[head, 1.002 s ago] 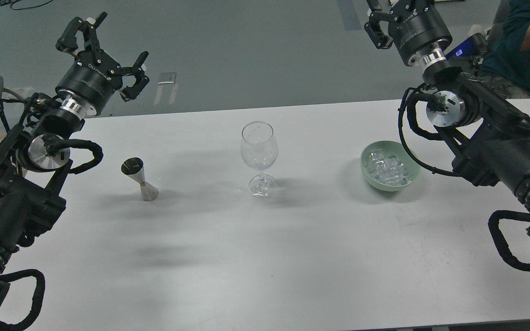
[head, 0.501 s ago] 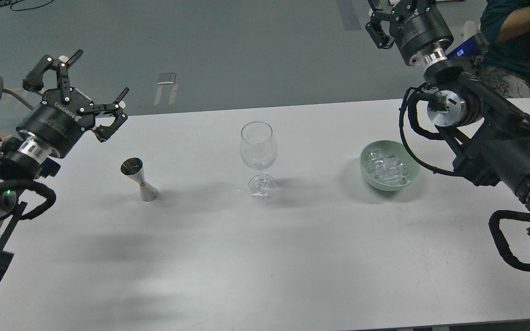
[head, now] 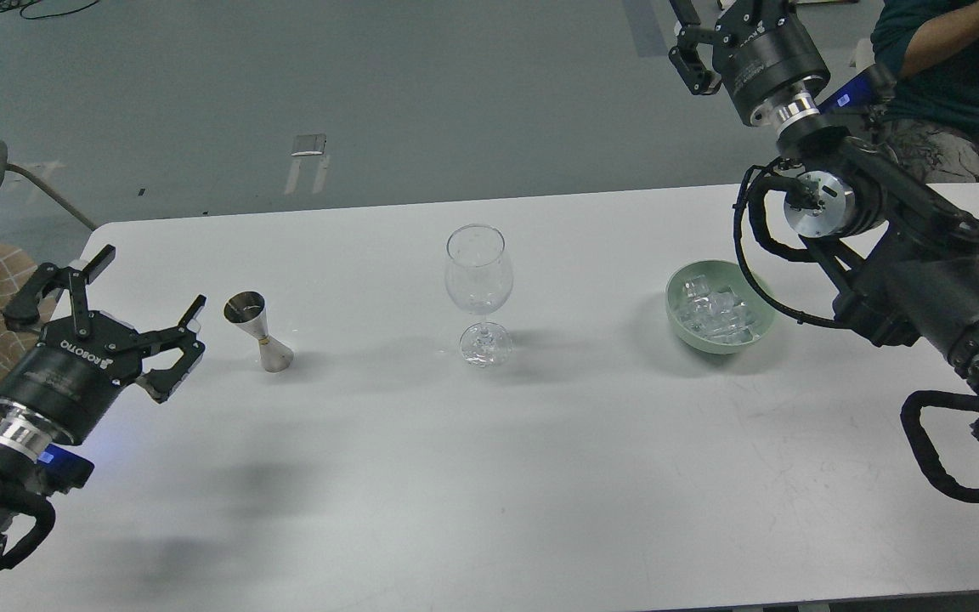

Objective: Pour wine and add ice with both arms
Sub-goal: 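Lower the left gripper toward the metal jigger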

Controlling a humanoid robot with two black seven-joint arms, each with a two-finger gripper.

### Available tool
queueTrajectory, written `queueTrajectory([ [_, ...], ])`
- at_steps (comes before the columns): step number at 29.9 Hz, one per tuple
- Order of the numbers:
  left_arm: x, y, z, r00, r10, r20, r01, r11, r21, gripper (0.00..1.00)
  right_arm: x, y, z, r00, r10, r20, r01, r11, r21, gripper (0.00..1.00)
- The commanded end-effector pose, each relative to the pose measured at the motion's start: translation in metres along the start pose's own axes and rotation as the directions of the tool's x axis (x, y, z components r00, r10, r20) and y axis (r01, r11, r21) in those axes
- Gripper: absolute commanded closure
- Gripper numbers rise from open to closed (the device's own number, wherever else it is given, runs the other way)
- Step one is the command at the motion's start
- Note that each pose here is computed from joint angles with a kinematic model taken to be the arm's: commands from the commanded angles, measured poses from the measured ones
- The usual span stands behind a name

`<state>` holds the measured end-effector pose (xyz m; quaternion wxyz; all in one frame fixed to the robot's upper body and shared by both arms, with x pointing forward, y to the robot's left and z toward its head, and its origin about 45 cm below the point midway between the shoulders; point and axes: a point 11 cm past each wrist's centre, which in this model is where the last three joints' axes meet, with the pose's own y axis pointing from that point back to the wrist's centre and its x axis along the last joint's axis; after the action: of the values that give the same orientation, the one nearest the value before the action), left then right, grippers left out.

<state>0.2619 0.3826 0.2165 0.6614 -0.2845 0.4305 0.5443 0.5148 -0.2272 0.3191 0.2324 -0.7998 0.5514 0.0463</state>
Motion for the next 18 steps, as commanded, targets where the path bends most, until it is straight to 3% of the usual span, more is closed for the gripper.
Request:
queueTrajectory([
  [1, 0.013, 0.008, -0.026, 0.993, 0.04, -0.109, -0.042, 0.999, -0.013, 0.03, 0.001, 0.001, 0.001, 1.0, 0.005, -0.004, -0.005, 1.0, -0.002, 0.0],
  [7, 0.028, 0.004, -0.056, 0.961, 0.127, -0.244, -0.134, 0.991, -0.012, 0.01, 0.001, 0.001, 0.001, 1.0, 0.006, -0.005, -0.006, 1.0, -0.003, 0.0],
  [18, 0.057, -0.015, -0.077, 0.919, 0.19, -0.344, -0.218, 0.975, -0.042, 0.01, 0.002, 0.001, 0.002, 1.0, 0.017, -0.01, -0.017, 1.0, -0.005, 0.0],
])
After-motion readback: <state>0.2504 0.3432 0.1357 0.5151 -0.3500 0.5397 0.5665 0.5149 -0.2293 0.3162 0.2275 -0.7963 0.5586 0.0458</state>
